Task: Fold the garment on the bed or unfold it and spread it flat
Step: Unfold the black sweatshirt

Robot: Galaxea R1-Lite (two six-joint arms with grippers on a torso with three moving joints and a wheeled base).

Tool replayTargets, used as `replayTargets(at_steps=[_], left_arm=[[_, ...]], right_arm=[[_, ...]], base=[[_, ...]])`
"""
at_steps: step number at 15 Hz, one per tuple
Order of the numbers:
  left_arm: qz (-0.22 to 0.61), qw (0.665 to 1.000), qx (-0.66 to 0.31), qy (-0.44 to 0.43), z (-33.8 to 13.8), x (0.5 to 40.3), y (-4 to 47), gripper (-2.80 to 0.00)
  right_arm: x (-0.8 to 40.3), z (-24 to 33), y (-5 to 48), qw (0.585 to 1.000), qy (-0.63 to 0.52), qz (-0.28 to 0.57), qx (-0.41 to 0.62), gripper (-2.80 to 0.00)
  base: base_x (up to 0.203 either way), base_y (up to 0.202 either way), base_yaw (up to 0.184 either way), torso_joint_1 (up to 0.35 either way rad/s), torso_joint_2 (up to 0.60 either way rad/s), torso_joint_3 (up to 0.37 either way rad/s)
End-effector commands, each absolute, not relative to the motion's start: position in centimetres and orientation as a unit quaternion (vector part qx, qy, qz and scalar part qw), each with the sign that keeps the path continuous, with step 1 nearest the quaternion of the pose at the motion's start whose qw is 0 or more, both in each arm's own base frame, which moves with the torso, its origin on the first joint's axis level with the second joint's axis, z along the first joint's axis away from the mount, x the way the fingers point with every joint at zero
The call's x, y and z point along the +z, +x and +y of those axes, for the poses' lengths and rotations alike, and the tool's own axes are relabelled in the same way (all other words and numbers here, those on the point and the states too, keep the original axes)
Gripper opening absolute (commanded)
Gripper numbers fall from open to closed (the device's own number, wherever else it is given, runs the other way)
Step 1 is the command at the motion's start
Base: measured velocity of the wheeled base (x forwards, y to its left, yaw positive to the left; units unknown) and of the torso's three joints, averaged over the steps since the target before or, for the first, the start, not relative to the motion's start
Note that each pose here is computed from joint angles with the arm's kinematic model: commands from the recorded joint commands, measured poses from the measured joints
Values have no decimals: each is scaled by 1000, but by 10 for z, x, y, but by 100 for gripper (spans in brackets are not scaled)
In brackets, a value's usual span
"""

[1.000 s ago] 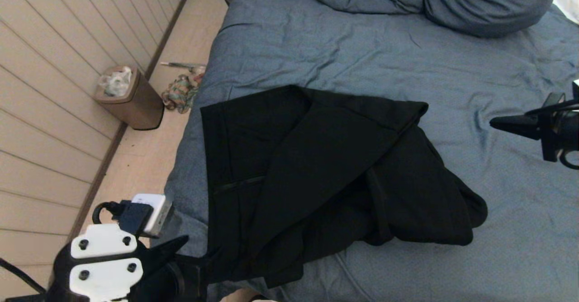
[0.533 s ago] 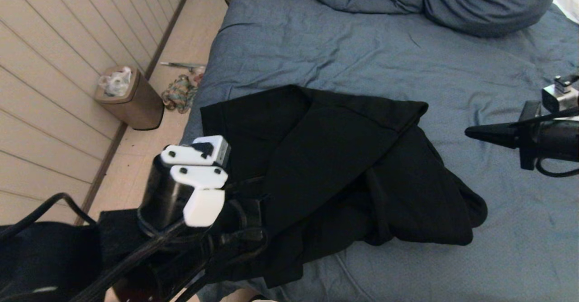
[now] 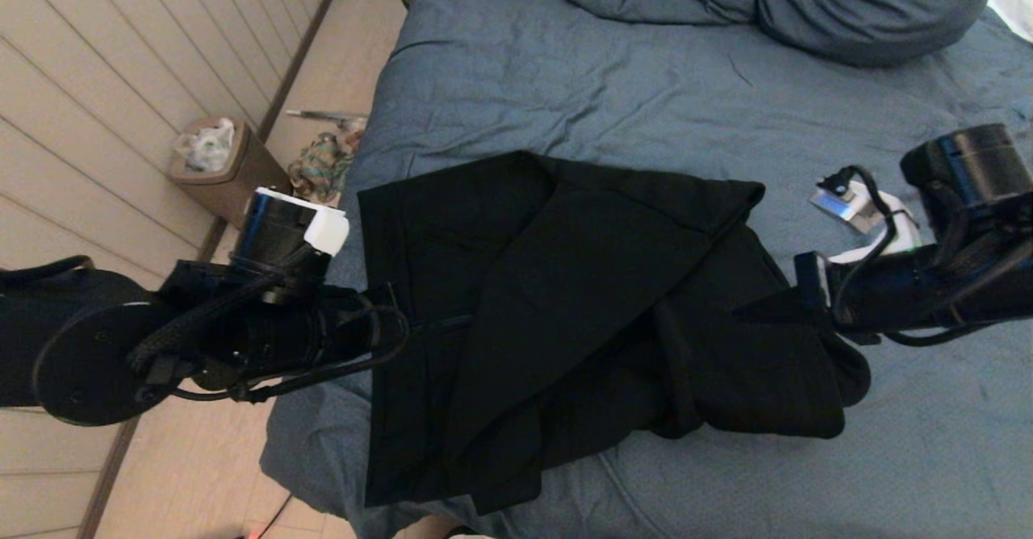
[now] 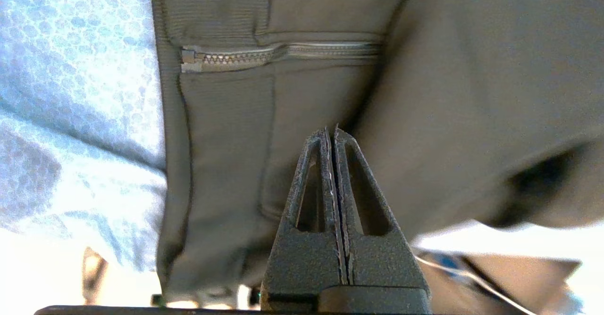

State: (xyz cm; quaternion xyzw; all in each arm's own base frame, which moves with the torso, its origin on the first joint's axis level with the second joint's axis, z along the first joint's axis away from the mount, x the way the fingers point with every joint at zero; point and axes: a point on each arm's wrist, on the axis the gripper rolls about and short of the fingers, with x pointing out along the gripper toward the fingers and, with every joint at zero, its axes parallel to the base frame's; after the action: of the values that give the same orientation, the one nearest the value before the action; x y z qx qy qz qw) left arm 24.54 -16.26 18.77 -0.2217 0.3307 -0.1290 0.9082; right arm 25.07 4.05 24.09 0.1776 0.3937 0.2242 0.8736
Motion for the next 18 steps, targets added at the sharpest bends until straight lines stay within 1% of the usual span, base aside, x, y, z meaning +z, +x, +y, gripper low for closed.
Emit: replayTargets(at_steps=[1, 2, 4, 6, 7, 10, 14, 18], left_arm=[[316, 905, -141, -249, -143, 204, 240, -280], [321, 902, -141, -250, -140, 200, 238, -280], [330, 901, -137, -247, -141, 193, 240, -280], [332, 900, -135, -248, -142, 191, 241, -280], [329, 900, -137, -249, -141, 193, 240, -280], [329, 900, -139, -250, -140, 193, 237, -280], [334, 899, -137, -247, -141, 189, 239, -280], [335, 899, -137, -247, -141, 188, 240, -280]], right_arm=[[243, 72, 252, 870, 136, 403, 247, -280], [243, 92, 251, 876, 93, 406, 242, -280], [236, 132, 250, 899, -38, 392, 194, -280], [242, 168, 243, 900, -112, 360, 217, -280], [242, 182, 238, 896, -140, 352, 234, 0], [229, 208, 235, 880, -208, 347, 248, 0], [196, 230, 238, 854, -274, 364, 253, 0], [175, 253, 246, 884, -296, 296, 210, 0]], base=[[0, 0, 0, 0, 0, 0], [0, 0, 0, 0, 0, 0], [0, 0, 0, 0, 0, 0], [0, 0, 0, 0, 0, 0], [0, 0, 0, 0, 0, 0], [0, 0, 0, 0, 0, 0], [0, 0, 0, 0, 0, 0], [0, 0, 0, 0, 0, 0]])
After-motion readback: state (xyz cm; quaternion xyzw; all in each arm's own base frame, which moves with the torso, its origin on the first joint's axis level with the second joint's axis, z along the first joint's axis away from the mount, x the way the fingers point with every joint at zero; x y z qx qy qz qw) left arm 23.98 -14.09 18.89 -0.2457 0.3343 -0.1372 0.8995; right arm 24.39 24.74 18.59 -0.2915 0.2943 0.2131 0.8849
